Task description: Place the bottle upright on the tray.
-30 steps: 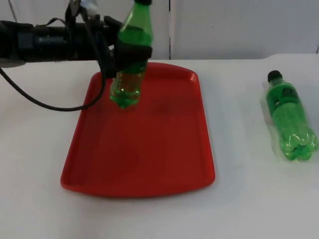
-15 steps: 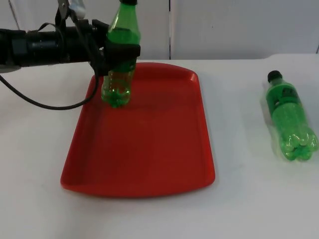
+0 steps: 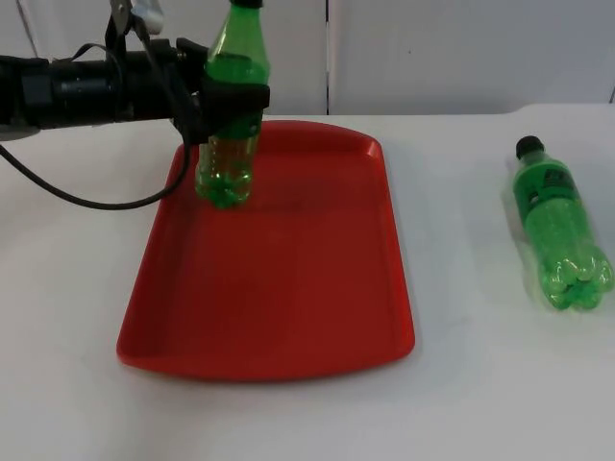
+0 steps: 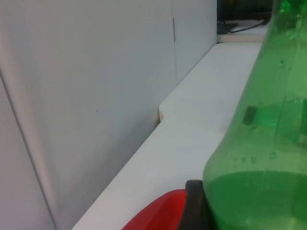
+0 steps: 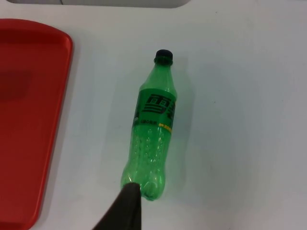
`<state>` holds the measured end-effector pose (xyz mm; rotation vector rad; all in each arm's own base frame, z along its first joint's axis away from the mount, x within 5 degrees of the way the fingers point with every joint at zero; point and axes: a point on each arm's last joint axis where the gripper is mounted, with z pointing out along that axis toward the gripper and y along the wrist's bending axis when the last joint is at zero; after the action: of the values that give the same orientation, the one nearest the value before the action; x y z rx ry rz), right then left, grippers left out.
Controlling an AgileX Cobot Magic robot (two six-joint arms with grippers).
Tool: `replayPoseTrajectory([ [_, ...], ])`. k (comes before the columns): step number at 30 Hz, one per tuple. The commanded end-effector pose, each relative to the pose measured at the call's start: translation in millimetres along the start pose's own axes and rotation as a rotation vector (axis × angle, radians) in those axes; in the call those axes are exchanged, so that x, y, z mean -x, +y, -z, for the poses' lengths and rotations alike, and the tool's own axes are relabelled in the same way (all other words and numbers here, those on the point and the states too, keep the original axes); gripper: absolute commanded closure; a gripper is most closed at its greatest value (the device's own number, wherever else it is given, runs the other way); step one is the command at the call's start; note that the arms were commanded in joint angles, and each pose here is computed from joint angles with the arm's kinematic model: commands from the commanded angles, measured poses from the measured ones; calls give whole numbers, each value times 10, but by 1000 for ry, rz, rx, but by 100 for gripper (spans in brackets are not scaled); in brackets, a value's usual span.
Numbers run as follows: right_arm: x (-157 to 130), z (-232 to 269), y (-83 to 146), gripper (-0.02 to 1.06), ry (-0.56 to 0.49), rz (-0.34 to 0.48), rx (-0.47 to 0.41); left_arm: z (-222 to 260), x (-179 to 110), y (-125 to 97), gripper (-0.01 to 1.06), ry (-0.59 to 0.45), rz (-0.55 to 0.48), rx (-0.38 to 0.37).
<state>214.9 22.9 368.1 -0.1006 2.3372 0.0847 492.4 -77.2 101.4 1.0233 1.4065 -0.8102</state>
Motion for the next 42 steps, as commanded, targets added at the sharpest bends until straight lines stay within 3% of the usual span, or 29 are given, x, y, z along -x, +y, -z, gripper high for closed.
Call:
replayPoseTrajectory([
  [1, 12, 10, -7, 0, -16, 4, -1, -6, -7, -9, 66, -4, 15, -10],
  [2, 12, 10, -7, 0, -16, 4, -1, -6, -7, -9, 61, -4, 15, -10],
  [3, 12, 10, -7, 0, -16, 4, -1, -6, -7, -9, 46, -4, 15, -10],
  [4, 12, 10, -7, 0, -16, 4, -1, -6, -7, -9, 46, -4, 15, -10],
  [6, 12, 10, -9, 0, -16, 6, -4, -6, -7, -9, 30, -4, 15, -10],
  [10, 12, 10, -9, 0, -16, 6, -4, 2, -8, -4, 21, -4, 15, -8],
  [24, 12, 10, -9, 0, -16, 6, -4, 294, -53, 161, 20, 0, 58, 60],
  [33, 16, 10, -9, 0, -20, 6, -4, 350, -126, 124, 20, 75, 35, 1],
  [42, 14, 10, -9, 0, -18, 6, -4, 562, -195, 186, 20, 121, 95, 10],
])
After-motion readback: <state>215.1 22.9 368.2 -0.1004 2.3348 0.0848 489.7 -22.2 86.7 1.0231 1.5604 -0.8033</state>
